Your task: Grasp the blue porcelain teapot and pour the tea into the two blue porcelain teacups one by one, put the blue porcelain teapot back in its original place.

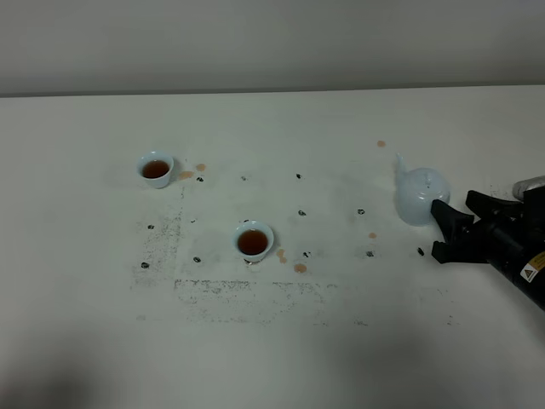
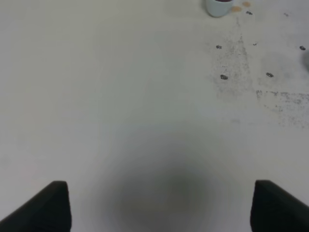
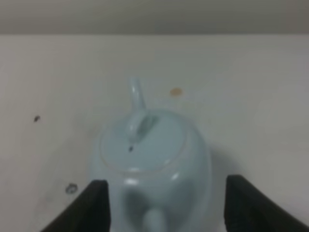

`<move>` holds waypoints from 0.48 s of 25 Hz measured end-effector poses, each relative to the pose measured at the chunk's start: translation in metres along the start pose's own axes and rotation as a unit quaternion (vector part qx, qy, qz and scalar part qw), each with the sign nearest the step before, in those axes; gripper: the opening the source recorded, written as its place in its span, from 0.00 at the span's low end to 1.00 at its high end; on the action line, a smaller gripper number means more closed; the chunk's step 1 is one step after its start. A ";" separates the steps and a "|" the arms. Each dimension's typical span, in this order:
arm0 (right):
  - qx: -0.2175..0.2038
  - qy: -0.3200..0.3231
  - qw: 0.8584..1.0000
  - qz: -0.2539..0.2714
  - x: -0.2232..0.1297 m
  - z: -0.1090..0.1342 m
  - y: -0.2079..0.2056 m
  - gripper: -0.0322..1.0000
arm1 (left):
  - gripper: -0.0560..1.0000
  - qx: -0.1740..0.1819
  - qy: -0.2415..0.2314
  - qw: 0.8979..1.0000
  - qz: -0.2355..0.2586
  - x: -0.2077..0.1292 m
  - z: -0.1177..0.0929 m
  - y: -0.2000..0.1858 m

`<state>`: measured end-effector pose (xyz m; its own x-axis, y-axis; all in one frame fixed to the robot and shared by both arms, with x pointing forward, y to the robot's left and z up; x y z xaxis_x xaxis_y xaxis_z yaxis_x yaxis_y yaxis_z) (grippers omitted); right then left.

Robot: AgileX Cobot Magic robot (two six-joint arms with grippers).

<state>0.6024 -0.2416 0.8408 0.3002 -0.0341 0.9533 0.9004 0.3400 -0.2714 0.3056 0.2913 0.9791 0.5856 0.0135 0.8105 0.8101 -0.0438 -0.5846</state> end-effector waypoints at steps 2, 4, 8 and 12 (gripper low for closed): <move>-0.002 0.005 1.000 -0.015 0.012 0.001 -0.004 0.52 | 0.74 0.000 0.000 1.000 0.000 0.000 0.000 0.000; -0.001 0.009 0.999 -0.037 0.029 0.002 -0.007 0.52 | 0.74 0.000 0.000 1.000 0.000 0.000 0.000 0.000; 0.003 0.019 0.997 -0.079 0.060 0.006 -0.015 0.52 | 0.74 0.000 0.000 1.000 0.000 0.000 0.000 0.000; 0.010 0.026 0.994 -0.107 0.085 0.010 -0.020 0.52 | 0.74 0.000 0.000 1.000 0.000 0.000 0.000 0.000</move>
<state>0.6063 -0.2419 0.9287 0.1194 -0.1551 0.9806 0.9391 0.3381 -0.0609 0.3056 0.2913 0.9791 0.5856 0.0135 0.8105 0.8101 -0.0438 -0.5846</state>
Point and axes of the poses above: a point on each arm's last joint axis where the gripper is mounted, y pointing out along that axis toward the gripper, z along the wrist's bending axis when the last joint is at zero, x = y × z, the point moved 9 cm from there along y, pointing out along that axis toward the gripper, and after that the axes turned 1 degree about y, right-handed, at the moved point
